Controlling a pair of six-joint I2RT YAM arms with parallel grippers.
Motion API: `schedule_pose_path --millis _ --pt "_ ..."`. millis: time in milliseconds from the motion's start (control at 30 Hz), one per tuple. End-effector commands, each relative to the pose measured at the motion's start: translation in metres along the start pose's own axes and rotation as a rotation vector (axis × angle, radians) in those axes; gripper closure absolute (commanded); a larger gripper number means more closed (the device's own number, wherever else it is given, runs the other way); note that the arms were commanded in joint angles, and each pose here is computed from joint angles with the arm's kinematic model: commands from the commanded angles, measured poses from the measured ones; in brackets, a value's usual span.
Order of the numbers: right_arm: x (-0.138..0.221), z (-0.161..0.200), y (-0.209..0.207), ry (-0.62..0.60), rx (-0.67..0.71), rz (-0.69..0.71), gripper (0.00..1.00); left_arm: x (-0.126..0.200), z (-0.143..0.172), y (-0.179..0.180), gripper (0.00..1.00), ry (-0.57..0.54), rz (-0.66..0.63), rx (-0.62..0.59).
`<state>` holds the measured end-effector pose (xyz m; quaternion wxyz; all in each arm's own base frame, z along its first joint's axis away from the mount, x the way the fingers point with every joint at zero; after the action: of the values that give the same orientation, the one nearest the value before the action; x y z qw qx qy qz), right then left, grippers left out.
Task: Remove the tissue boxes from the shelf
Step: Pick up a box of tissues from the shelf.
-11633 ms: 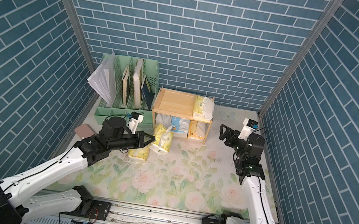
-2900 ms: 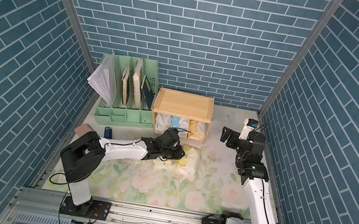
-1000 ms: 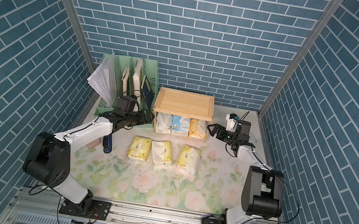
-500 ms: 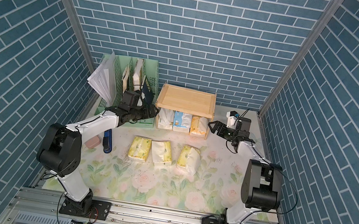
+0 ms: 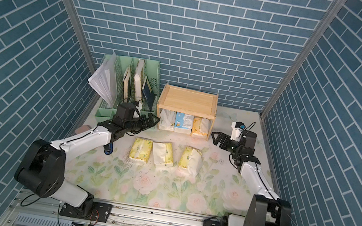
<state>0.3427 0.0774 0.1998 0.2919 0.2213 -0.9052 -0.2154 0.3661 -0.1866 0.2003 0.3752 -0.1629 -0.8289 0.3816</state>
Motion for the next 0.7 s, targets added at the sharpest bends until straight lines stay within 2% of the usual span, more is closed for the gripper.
schedule_pose_path --millis 0,267,433,667 --pt "0.018 -0.016 0.003 -0.104 -0.01 0.055 0.02 -0.001 0.014 -0.017 0.02 -0.042 0.058 0.15" --pt "0.046 -0.03 0.017 -0.204 -0.006 0.075 0.02 -0.029 0.044 -0.044 0.06 -0.066 0.116 0.406" --pt "0.055 -0.03 0.02 -0.224 -0.003 0.082 0.01 -0.05 0.053 -0.041 0.09 -0.088 0.044 0.53" --pt "0.062 -0.029 0.021 -0.242 -0.004 0.093 0.02 -0.065 0.049 -0.039 0.19 -0.166 -0.015 0.595"
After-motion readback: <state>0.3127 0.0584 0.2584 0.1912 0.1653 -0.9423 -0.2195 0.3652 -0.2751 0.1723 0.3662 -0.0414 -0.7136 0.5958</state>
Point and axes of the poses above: each gripper's point midway between its finger pads, its own x axis back along the fingers, its own y axis along the line the jaws close on, z = x × y, the point moved 4 cm from there along x, back along the fingers, and after that the axes turned 2 degrees about x, right-handed, at the moved point
